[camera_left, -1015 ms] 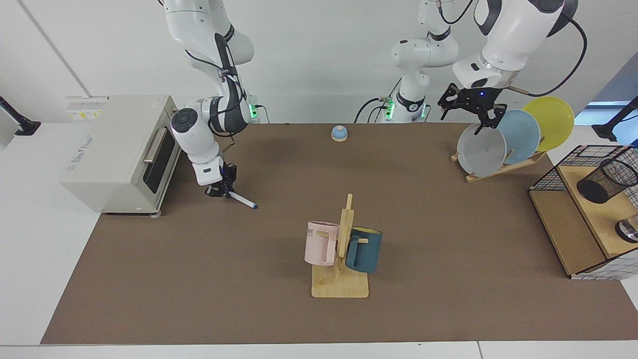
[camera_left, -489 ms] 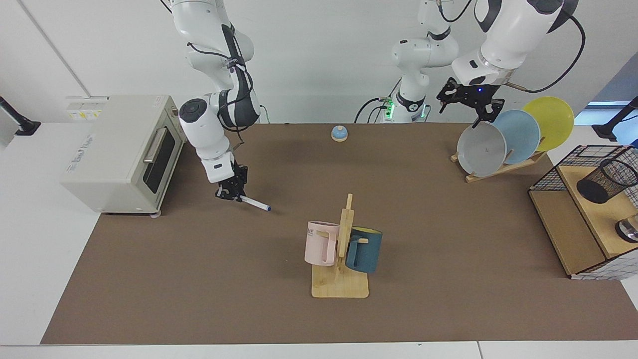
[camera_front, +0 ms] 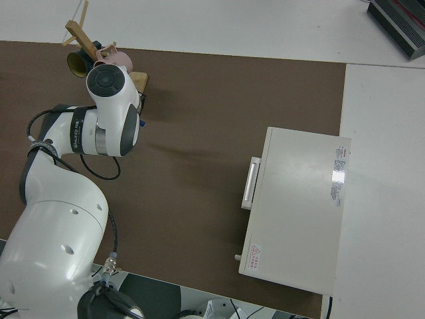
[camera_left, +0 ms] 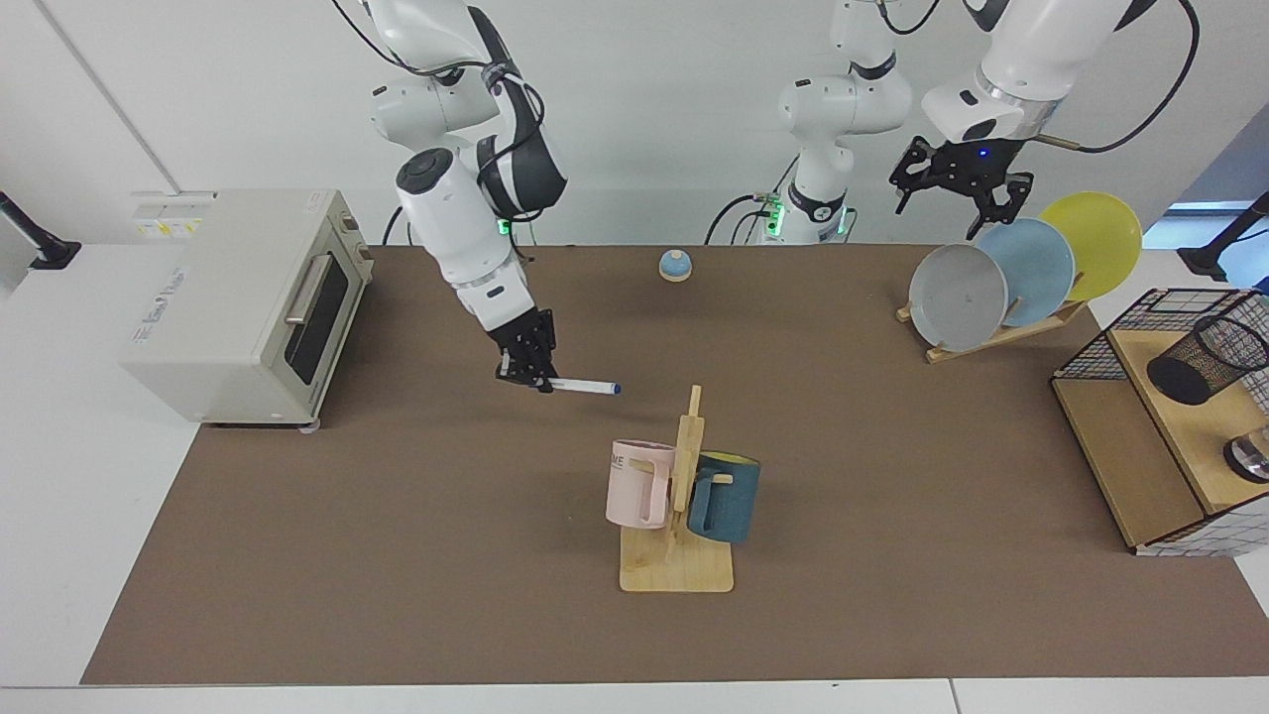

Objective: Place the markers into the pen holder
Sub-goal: 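Lift the marker with the right gripper while the left gripper rises, then carry the marker toward the left gripper while the left gripper approaches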

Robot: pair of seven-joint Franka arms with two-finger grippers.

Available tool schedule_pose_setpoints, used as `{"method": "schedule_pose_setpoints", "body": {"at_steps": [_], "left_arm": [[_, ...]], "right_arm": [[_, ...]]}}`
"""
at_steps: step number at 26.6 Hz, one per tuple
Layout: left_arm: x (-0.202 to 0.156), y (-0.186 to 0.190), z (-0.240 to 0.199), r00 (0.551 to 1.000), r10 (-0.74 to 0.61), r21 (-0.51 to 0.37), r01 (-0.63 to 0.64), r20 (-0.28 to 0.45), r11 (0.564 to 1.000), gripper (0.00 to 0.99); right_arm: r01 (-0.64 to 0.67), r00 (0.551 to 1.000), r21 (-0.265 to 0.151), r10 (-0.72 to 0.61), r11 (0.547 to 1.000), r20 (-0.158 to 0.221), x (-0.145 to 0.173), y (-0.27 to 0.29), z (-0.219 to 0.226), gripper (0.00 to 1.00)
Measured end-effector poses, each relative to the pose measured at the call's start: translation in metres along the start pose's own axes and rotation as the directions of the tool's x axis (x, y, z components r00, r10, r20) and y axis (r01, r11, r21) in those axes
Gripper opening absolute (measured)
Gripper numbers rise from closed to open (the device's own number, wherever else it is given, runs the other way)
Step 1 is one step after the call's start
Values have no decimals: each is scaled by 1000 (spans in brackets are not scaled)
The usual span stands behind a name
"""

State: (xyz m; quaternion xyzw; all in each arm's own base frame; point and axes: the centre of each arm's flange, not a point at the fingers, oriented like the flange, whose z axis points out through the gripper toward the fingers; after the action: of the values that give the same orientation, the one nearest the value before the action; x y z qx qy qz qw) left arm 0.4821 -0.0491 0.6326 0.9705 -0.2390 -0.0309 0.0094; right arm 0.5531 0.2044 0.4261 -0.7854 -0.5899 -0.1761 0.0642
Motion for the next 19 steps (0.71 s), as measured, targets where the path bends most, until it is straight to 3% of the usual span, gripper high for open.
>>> {"method": "schedule_pose_setpoints", "body": {"at_steps": [4, 8, 13, 19], "left_arm": [[1, 4, 0, 967, -253, -49, 253, -3, 966, 991], [1, 4, 4, 870, -490, -166, 491, 47, 855, 991], [0, -6, 9, 688, -703, -285, 720, 178, 633, 991], [15, -1, 19, 433, -824, -293, 894, 366, 339, 991]], "right_arm": [[86, 996, 0, -86, 996, 5, 33, -15, -5, 176], [154, 987, -4, -154, 988, 49, 44, -13, -16, 176], [200, 975, 36, -203, 979, 94, 61, -5, -50, 176], [223, 968, 64, -228, 973, 103, 76, -6, -84, 176]]}}
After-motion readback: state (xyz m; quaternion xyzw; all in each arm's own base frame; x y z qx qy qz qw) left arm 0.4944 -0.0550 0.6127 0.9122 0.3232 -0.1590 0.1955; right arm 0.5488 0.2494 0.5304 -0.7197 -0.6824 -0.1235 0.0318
